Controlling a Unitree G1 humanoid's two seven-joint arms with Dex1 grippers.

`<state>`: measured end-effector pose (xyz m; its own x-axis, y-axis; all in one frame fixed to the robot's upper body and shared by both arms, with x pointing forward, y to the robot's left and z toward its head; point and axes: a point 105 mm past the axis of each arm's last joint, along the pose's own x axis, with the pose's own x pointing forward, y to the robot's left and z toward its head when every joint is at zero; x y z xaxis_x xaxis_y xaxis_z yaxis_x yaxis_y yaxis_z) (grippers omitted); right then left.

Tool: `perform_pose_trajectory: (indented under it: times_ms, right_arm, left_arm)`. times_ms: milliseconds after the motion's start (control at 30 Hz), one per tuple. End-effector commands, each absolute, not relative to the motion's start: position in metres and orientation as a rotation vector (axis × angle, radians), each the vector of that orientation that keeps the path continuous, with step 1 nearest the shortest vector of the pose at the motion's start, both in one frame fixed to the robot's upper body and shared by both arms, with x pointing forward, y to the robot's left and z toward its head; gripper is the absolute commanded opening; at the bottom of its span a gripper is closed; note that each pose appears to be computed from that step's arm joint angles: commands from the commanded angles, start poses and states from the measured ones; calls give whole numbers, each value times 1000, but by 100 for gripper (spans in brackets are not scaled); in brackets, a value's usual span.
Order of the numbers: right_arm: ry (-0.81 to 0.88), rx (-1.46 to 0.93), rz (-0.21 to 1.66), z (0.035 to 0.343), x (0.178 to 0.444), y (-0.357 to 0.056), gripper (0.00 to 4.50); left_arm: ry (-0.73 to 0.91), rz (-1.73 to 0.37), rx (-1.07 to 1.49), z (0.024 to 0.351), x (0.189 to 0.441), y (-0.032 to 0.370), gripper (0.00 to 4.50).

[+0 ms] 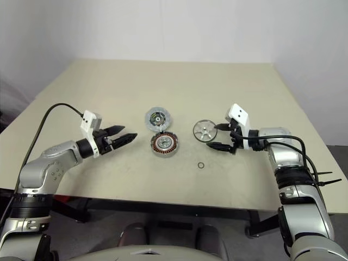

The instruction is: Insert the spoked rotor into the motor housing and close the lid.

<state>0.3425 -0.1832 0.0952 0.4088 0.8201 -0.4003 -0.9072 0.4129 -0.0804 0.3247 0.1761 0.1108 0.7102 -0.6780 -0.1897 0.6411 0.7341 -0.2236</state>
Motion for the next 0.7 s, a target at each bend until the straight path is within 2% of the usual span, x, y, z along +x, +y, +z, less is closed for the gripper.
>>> perform_pose_trajectory:
  times_ms: [33, 133, 233, 700]
  right_arm:
    - [280, -289, 1226, 111, 324, -172, 450]
    - [365, -401, 1317, 93, 296, -173, 450]
    - [388, -425, 1351, 89, 286, -173, 450]
    - [410, -462, 1347, 59, 290, -151, 450]
  left_arm:
    - [220, -742, -117, 124, 329, 176, 447]
    - [225, -738, -110, 124, 330, 177, 447]
    - [227, -740, -106, 124, 332, 177, 447]
    - [237, -734, -81, 126, 332, 182, 447]
